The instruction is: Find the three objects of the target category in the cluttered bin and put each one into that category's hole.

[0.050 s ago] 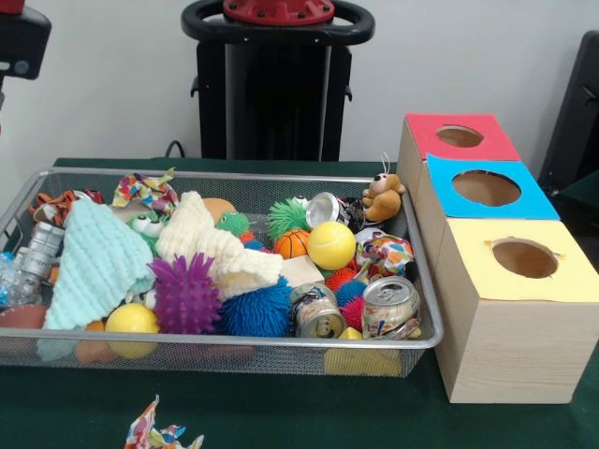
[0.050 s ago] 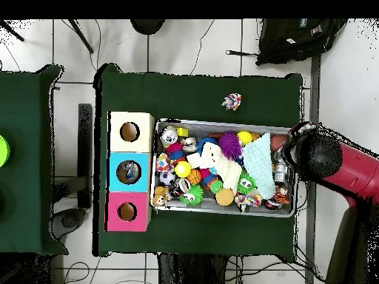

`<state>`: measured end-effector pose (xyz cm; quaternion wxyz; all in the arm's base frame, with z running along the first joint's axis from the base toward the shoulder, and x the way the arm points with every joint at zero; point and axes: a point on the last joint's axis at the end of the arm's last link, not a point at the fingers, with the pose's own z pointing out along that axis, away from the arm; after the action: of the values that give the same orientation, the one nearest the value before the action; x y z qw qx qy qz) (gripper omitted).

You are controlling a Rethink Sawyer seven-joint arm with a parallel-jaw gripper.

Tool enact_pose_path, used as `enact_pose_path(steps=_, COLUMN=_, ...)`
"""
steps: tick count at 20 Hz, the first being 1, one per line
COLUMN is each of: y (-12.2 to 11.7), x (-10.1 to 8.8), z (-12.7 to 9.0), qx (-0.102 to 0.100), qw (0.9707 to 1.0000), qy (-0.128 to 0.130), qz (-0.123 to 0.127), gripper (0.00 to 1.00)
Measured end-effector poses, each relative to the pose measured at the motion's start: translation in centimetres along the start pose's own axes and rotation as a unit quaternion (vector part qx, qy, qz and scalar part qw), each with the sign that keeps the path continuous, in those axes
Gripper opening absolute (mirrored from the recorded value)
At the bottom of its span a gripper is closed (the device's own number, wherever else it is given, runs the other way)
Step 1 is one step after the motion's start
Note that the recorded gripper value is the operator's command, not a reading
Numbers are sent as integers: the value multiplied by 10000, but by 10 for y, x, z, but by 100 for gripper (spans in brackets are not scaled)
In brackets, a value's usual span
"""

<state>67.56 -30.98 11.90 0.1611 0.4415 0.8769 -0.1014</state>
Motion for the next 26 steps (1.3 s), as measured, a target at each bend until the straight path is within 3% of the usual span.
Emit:
enact_pose_path(steps=11, y=0, x=18, z=48, qx=-381, qw=9981, qy=402, qz=254, gripper=0)
enact_pose_path(steps=12, y=3, x=22, z=52, qx=-440, qw=9976, qy=469, qz=271, gripper=100)
enact_pose_path(steps=26, y=19, x=26, z=54, qx=-702, qw=9954, qy=579, qz=314, gripper=100)
